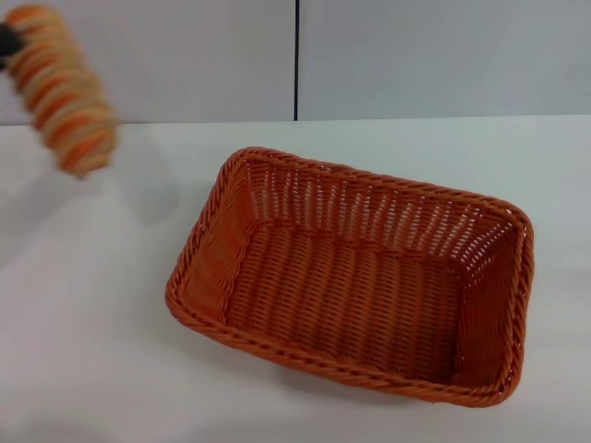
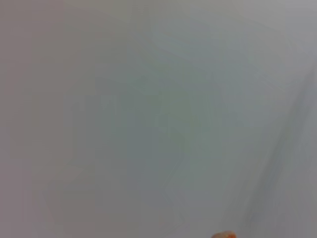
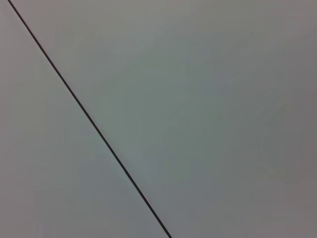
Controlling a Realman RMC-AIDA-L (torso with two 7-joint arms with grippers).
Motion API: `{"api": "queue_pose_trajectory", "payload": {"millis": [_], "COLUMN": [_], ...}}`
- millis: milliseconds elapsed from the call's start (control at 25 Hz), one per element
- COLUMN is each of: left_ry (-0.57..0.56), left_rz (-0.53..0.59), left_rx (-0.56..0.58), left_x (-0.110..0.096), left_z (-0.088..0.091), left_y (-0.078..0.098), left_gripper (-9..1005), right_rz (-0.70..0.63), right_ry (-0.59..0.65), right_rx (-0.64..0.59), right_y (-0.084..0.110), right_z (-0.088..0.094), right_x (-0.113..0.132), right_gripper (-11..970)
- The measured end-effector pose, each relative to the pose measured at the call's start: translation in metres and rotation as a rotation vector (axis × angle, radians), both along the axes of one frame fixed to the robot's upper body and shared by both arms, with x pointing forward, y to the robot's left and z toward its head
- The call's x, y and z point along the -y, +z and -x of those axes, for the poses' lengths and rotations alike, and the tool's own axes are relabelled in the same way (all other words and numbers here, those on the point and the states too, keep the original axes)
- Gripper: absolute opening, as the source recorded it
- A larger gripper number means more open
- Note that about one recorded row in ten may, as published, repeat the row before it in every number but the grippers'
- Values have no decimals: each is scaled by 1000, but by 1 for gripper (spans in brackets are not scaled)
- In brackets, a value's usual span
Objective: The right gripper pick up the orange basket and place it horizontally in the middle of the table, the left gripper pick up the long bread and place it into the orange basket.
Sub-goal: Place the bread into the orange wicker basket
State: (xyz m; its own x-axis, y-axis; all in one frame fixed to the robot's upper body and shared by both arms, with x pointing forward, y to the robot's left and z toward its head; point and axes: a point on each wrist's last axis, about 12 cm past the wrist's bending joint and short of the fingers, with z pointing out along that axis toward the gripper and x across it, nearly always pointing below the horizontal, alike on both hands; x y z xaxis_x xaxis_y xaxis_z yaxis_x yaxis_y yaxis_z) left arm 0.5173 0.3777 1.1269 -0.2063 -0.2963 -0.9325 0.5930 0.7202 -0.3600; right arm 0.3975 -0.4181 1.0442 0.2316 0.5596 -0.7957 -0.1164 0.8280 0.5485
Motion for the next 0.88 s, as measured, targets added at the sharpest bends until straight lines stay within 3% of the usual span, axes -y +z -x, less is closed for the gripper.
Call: {"api": "queue_pose_trajectory", "payload": {"millis": [240,440,640,880], "left_ry": [-330,-530,-629,-646], "left_rz": [136,103,7,-18], "left_rx": [-12,-50,-88,-105], "left_x": [78,138,160,160], "left_z": [-19,-27,-25,-24], "left_y": [-13,-29,-39,-40], "left_gripper": [122,120,115,112], "right_rz": [-6,-10,-11,-11], "right_ry": [2,7,8,8], "right_rx": [1,5,5,4], "right_y": [-1,-1,-1,-1], "right_z": [-1,-4,-5,-5], "right_x": [-2,-4,-5,-5], "right_gripper": [410,410,410,410]}}
